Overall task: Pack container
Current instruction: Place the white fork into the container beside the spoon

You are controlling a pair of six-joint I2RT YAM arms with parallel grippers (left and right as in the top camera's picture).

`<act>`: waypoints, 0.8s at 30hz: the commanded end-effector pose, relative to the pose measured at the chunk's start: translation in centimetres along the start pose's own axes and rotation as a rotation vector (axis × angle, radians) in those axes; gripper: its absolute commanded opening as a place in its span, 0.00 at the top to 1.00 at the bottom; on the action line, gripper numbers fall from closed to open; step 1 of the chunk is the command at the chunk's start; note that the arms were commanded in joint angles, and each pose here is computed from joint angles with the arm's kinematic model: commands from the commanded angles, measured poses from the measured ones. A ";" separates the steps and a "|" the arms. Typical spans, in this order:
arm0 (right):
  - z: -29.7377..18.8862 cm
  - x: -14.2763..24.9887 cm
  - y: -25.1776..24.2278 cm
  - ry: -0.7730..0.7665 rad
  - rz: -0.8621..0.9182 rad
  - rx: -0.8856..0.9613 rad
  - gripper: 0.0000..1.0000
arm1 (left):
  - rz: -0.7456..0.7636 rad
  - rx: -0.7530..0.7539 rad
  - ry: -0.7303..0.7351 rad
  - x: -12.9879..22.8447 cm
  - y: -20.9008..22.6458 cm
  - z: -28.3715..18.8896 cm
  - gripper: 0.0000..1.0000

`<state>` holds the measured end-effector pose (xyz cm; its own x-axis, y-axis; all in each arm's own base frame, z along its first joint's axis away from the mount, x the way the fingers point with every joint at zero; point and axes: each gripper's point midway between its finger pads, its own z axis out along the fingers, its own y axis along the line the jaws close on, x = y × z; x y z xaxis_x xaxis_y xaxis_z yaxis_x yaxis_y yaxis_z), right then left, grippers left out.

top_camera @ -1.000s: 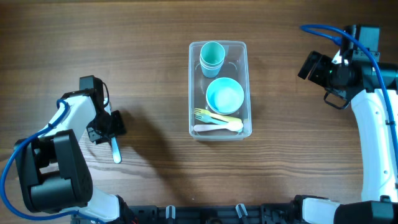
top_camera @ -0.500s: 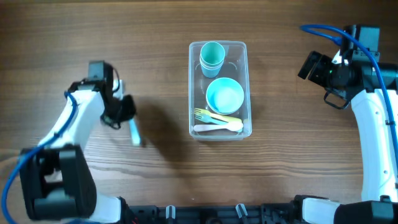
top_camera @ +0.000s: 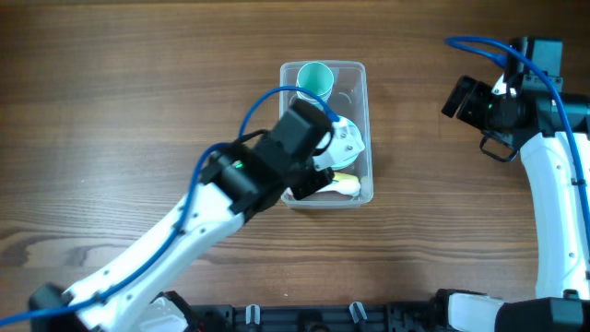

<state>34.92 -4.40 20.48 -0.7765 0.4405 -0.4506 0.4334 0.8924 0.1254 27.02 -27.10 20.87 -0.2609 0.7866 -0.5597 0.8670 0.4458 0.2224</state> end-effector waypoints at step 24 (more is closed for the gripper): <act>0.5 0.3 0.0 0.017 0.002 -0.001 0.00 | -0.895 -0.643 -0.091 7.3 12.8 -14.4 0.00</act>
<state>34.92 -4.41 20.48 -0.7763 0.4404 -0.4510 0.4335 0.8924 0.1253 30.79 -18.35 26.91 -0.5383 0.5448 -0.6429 0.4462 0.8315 0.3310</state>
